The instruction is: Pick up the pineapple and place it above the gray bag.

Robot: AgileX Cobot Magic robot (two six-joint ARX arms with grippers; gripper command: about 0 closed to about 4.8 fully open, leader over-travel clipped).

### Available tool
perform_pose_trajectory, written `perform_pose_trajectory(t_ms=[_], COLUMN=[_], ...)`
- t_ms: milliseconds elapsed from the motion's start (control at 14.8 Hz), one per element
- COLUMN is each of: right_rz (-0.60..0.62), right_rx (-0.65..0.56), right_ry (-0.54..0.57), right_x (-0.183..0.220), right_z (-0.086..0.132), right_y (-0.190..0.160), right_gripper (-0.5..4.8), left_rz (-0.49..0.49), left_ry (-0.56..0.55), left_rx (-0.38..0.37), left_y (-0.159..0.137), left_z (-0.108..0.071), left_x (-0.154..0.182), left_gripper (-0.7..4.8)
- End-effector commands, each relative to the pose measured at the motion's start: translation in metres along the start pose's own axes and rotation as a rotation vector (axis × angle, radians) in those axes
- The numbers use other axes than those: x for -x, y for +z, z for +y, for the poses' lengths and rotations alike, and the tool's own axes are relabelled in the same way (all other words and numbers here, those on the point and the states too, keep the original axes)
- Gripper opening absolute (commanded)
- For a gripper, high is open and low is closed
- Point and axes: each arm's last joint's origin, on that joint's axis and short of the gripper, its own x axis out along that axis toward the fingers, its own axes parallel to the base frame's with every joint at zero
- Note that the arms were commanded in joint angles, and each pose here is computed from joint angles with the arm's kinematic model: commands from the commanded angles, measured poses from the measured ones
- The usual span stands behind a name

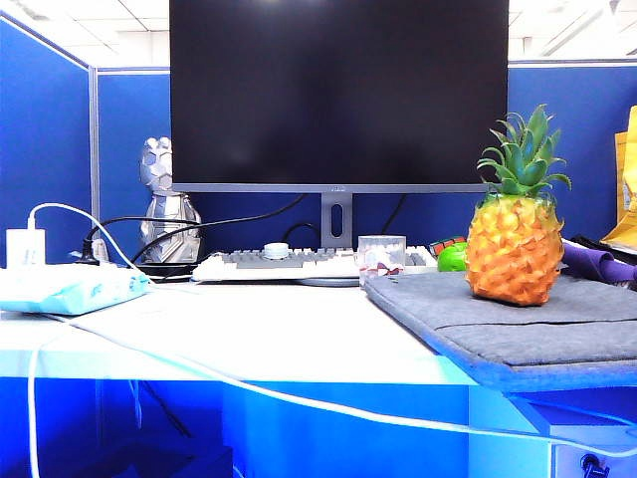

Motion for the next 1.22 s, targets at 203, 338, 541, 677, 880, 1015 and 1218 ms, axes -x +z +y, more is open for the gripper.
perform_pose_trajectory(t_ms=[203,338,541,677,880,1015,1218], right_rz=[0.123,0.142,0.175,0.265,0.279,0.235,0.181], right_rx=[0.017,0.007,-0.015,-0.053,-0.113,-0.106,-0.113], right_ry=[-0.108,-0.108,-0.115,-0.137,-0.071,-0.061,-0.01], right_x=[-0.003,-0.003,-0.003,-0.002,-0.002,-0.003,-0.004], right_z=[-0.009,-0.011,-0.012,-0.015,-0.014,-0.013,-0.011], right_y=[-0.03,-0.036,-0.044,-0.057,-0.061,-0.057,-0.051], right_gripper=[0.4,0.4,0.4,0.4,0.41,0.4,0.4], left_rz=[-0.019,-0.002,0.037,0.081,0.056,0.007,-0.112], left_ry=[0.122,0.124,0.118,0.114,0.008,0.011,0.028], left_rx=[-0.011,-0.016,-0.025,-0.038,-0.085,-0.075,-0.113], left_y=[-0.009,-0.015,-0.028,-0.037,-0.036,-0.032,-0.02], left_z=[0.002,0.002,0.0,-0.001,-0.004,-0.004,-0.003], left_x=[-0.004,-0.006,-0.01,-0.012,-0.012,-0.013,-0.012], left_gripper=[0.18,0.18,0.21,0.22,0.26,0.26,0.25])
